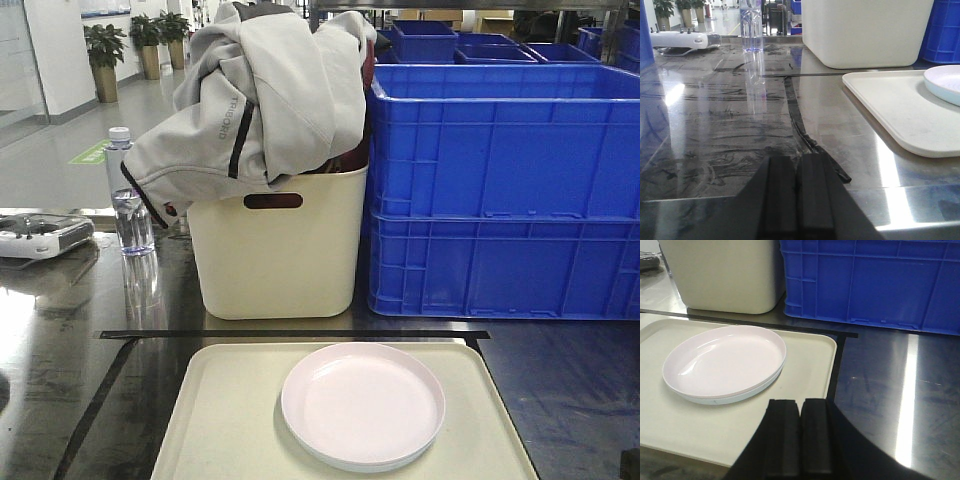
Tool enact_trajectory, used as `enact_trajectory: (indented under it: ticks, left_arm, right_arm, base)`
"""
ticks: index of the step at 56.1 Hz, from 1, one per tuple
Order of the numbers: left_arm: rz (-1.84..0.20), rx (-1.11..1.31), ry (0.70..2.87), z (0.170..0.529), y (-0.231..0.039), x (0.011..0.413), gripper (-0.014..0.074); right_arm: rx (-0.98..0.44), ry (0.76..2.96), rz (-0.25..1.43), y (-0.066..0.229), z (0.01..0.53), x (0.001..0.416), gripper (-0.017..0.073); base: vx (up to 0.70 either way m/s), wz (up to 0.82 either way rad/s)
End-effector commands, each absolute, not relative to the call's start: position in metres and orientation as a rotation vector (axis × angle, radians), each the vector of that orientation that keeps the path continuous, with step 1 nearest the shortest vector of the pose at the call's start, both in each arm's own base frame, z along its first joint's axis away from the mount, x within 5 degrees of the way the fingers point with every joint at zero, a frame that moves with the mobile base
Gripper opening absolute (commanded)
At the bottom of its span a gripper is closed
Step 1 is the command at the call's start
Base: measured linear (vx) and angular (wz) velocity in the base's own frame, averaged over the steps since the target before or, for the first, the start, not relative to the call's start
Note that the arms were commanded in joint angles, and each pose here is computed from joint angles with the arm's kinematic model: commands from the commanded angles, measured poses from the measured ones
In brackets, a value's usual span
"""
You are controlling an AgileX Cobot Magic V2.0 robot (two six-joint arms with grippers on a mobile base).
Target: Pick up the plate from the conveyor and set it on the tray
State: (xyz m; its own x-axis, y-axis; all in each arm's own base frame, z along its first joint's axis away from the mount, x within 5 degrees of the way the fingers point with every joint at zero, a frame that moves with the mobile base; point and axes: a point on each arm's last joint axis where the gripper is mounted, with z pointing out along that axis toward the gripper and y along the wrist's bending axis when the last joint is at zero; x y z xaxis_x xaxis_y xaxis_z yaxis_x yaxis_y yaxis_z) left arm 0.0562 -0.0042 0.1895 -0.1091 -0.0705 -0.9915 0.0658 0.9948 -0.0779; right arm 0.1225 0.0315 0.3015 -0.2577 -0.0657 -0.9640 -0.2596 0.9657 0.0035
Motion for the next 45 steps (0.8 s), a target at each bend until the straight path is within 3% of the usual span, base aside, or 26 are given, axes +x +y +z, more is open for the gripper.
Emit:
enact_trajectory:
  ticks: [1,15,25,35,45]
  left_arm:
    - [-0.126,-0.01,1.613,0.191,-0.004,0.057,0.0]
    - [-0.126,-0.01,1.613,0.191,-0.004,0.057,0.0]
    - [-0.126,-0.01,1.613,0.191,-0.004,0.057,0.0]
    - [-0.126,-0.01,1.613,0.191,-0.004,0.057,0.0]
    - [-0.126,-0.01,1.612,0.191,-0.004,0.057,0.0]
  right_arm:
    - [-0.212,1.722,0.182,0.031,0.319,0.125,-0.0009]
    - [-0.203,1.694,0.152,0.026,0.307,0.117,-0.0009]
    - [-0.01,1.571,0.131,0.007,0.251,0.079,-0.0009]
    - [-0.034,1.462,0.092,0.004,0.209,0.057,-0.0009]
    - [-0.033,1.457,0.093,0.004,0.204,0.056,-0.0009]
  base:
    - [0.0,0.0]
    - [0.0,0.0]
    - [0.0,0.0]
    - [0.0,0.0]
    - [0.0,0.0]
